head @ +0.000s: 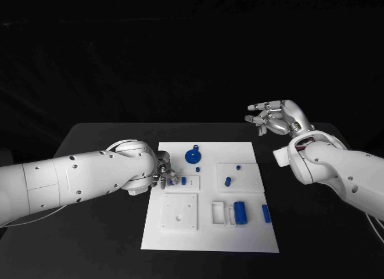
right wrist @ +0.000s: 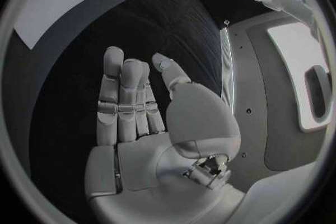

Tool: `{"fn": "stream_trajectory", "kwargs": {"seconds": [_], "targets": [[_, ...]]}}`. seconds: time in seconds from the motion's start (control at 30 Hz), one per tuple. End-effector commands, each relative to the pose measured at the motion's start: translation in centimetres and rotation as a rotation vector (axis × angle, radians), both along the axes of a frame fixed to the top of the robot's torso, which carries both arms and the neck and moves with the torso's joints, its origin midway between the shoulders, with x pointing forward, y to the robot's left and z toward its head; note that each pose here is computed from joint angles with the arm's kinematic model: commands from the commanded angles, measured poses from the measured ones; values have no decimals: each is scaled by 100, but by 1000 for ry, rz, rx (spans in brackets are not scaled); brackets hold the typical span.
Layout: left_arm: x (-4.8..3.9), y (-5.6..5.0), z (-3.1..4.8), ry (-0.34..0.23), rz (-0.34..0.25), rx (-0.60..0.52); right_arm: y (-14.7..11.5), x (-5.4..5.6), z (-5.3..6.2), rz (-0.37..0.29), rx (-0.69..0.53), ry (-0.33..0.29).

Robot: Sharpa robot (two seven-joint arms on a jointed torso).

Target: Assemble the parts on the task board

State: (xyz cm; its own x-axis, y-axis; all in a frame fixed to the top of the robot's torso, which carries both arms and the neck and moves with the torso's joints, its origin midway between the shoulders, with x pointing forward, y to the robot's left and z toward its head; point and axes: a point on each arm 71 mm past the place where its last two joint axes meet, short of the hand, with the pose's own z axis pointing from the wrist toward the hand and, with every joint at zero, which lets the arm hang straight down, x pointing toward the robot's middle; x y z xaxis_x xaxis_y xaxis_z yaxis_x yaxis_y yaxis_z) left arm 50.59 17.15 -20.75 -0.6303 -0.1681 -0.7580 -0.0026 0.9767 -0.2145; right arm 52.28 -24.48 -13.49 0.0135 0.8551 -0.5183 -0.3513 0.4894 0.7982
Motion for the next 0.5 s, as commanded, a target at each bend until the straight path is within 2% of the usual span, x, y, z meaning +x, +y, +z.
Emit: {"fn": "stream_trajectory", "kwargs": {"seconds": [0.03, 0.5], "targets": [[-37, -59, -64, 31, -30, -6, 18, -4, 0, 19, -2, -2], [0, -24, -65, 25, -14, 5, 24, -10, 0, 23, -3, -1]]}}
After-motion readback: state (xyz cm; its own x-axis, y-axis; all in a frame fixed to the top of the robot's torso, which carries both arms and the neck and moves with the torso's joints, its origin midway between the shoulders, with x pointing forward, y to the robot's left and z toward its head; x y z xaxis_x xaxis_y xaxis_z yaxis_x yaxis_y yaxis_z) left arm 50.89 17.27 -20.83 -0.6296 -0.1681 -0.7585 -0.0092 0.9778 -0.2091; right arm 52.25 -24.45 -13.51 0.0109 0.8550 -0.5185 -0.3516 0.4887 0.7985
